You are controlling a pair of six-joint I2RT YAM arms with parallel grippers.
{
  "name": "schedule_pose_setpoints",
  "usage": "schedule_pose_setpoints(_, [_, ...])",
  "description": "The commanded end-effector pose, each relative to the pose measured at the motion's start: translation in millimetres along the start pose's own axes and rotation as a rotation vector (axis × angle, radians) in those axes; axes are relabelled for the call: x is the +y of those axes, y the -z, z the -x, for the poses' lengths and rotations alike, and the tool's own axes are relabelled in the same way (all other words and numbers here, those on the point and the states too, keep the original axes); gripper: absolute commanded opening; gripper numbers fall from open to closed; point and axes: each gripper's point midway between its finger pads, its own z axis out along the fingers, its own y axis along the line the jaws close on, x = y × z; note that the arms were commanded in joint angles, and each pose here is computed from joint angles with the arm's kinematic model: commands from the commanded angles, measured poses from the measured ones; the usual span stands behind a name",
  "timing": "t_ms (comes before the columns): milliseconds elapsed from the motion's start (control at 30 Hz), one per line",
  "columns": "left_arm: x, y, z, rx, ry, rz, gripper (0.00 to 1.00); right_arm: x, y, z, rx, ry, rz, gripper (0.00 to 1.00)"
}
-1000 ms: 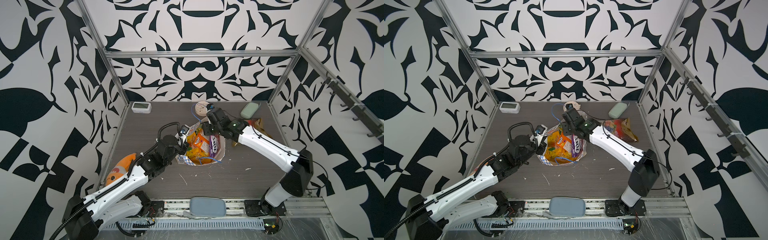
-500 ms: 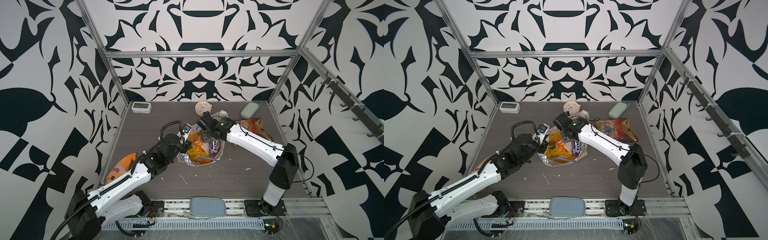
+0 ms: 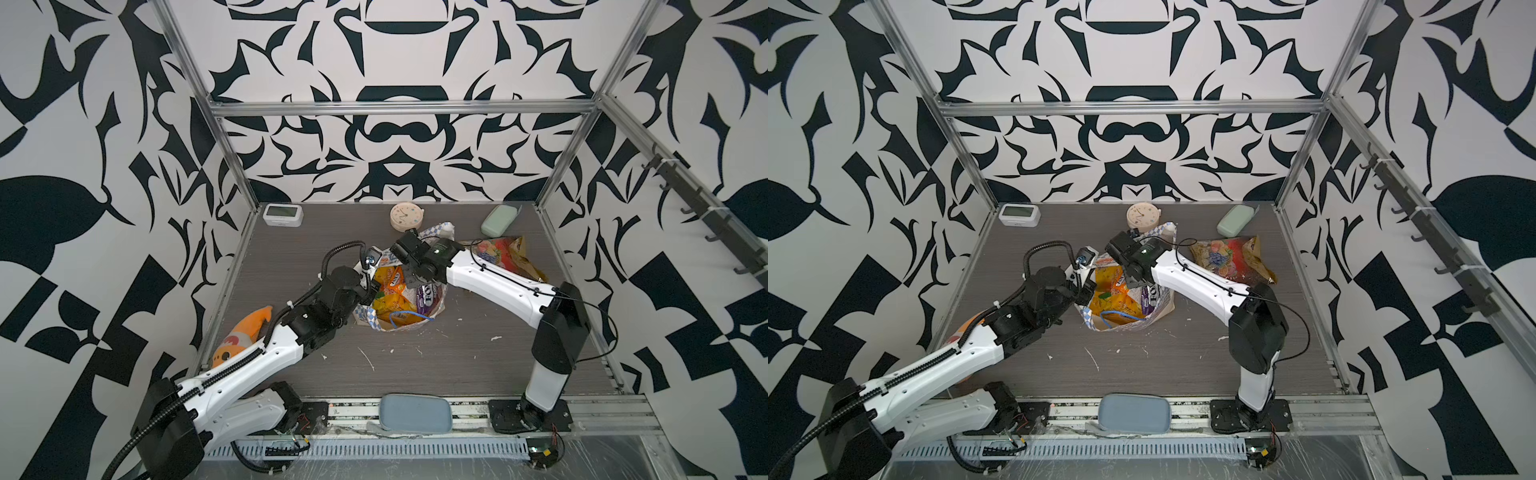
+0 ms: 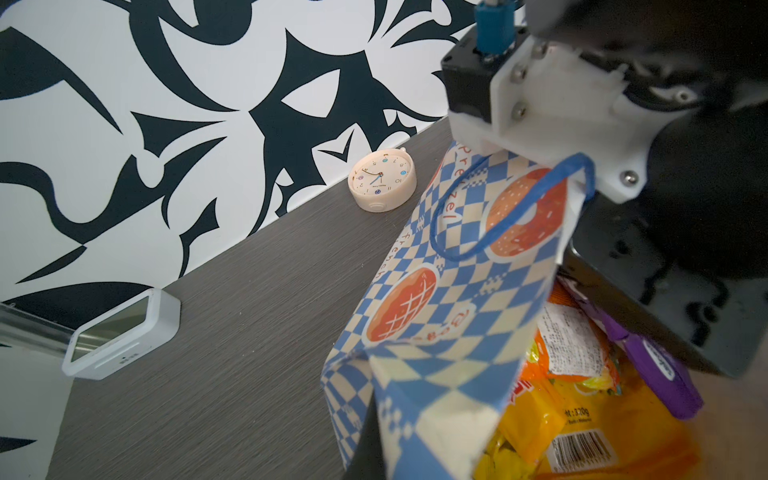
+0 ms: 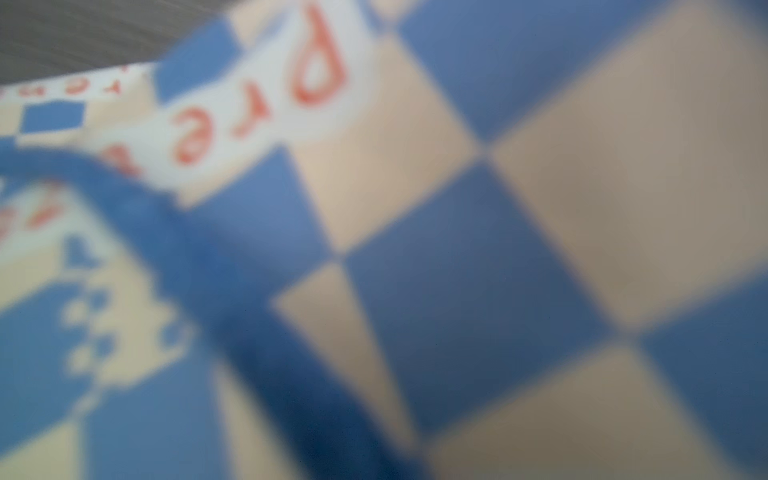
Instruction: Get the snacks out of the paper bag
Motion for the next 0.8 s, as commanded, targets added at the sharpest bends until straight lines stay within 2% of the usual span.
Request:
schedule_pose_setpoints(0, [9.9, 10.0, 57.9, -0.209, 0.045, 0.035, 0.00, 3.5, -13.4, -0.1, -0.001, -0.010, -0.002, 0.08])
schedule_pose_setpoints(67, [18.4, 6.5, 57.2, -0.207, 0.050, 0.093, 0.00, 5.1, -13.5, 5.9, -0.021, -0.008, -0.001, 0.01])
schedule_pose_setpoints(233, [69.7, -6.3, 53.0, -0.158, 0.095, 0.402, 0.00, 27.7, -13.6, 38.1, -0.138, 0.022, 0.096, 0.00])
schedule_pose_setpoints(300, [94.7, -14.5, 44.9, -0.120, 0.156, 0.466, 0.00, 40.7, -13.4, 54.1, -0.175, 0.034, 0.160, 0.00])
schedule_pose_setpoints(367, [116.2, -20.9, 44.0, -0.119, 0.236, 0.453, 0.00, 45.9, -13.3, 73.9, -0.199, 0.017, 0.210, 0.00])
schedule_pose_setpoints(433, [138.2, -23.2, 48.2, -0.133, 0.288, 0.454, 0.00, 57.3, -7.6, 99.6, -0.229, -0.002, 0.328, 0.00])
schedule_pose_setpoints(567, [158.9, -26.2, 72.7, -0.164, 0.229, 0.462, 0.00, 61.4, 3.0, 146.2, -0.297, -0.045, 0.449, 0.00])
schedule_pose_setpoints(633, [158.7, -25.1, 86.0, -0.190, 0.197, 0.443, 0.00, 63.5, 12.1, 163.8, -0.332, -0.049, 0.494, 0.00])
schedule_pose_setpoints(767, [149.3, -23.3, 90.2, -0.210, 0.198, 0.382, 0.00, 62.1, 25.5, 181.1, -0.355, -0.109, 0.624, 0.00])
